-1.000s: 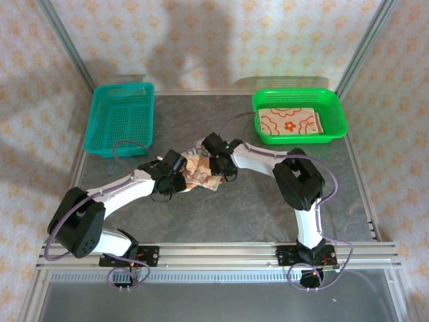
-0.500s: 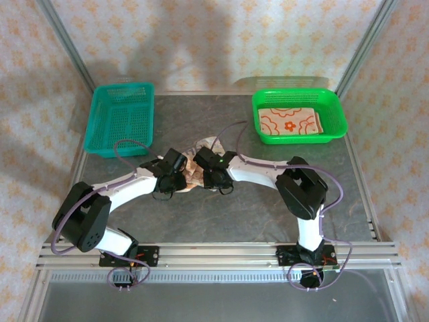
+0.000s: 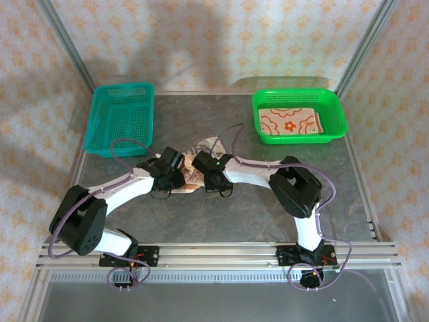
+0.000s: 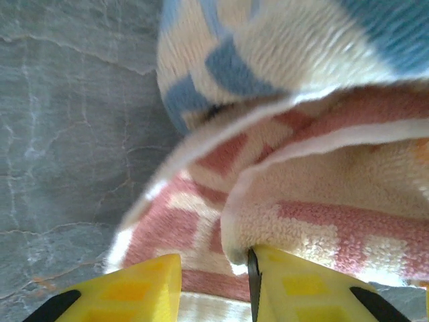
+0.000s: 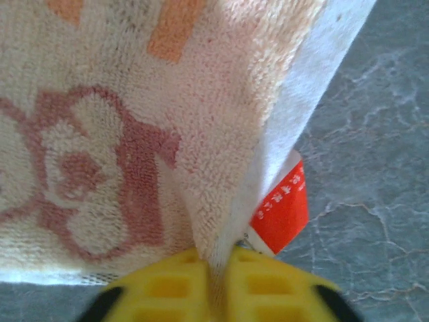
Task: Fold and stack the towels
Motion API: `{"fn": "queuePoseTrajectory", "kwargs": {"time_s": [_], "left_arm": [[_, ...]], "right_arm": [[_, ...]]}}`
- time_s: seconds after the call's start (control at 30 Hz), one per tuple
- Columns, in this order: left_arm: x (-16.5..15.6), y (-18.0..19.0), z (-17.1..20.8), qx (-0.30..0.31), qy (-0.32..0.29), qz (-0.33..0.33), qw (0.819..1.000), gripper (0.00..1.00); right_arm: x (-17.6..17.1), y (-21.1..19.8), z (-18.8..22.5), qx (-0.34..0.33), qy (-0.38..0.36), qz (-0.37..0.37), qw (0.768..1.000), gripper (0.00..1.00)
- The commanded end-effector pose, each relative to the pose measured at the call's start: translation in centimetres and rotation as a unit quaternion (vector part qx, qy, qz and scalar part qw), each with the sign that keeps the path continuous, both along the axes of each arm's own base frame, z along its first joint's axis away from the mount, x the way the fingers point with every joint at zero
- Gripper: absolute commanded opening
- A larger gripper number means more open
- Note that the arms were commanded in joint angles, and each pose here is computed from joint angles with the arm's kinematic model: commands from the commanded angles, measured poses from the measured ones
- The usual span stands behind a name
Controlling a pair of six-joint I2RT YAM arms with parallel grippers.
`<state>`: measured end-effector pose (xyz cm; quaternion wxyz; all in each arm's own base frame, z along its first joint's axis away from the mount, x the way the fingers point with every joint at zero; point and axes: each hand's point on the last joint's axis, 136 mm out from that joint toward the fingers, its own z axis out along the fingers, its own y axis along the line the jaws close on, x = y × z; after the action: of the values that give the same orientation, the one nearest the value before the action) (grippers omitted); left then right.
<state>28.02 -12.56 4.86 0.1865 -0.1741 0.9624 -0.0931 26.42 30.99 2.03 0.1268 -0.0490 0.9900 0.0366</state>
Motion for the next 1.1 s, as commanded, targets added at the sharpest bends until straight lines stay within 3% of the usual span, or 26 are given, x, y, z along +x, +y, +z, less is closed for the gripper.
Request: {"fn": "queuePoseTrajectory", "kwargs": {"time_s": [0.0,0.27,0.73,1.07], "left_arm": [[-0.3,1.3,-0.2,0.02,-0.004,0.004,1.0,0.31],[-0.5,1.5,-3.5,0.035,0.028,0.003,0.999,0.2],[-0.1,1.8,-5.3,0.057,0.044,-0.002,0.997,0.2],[4.5,2.5,-4.6,0.109,0.04,-0.012,0.993,0.19]], "right_arm": [[-1.4,-1.5,-2.6,-0.037,0.023,0.001,0.999,0.0],[1.6,-1.8,5.6,-0.009,-0.054,-0.007,0.998,0.0],[5.9,-9.3,20.4,-0.016,-0.198,-0.068,0.978,0.0],[5.0,-11.6,21.6,-0.003,-0.21,-0.089,0.974,0.0]]}}
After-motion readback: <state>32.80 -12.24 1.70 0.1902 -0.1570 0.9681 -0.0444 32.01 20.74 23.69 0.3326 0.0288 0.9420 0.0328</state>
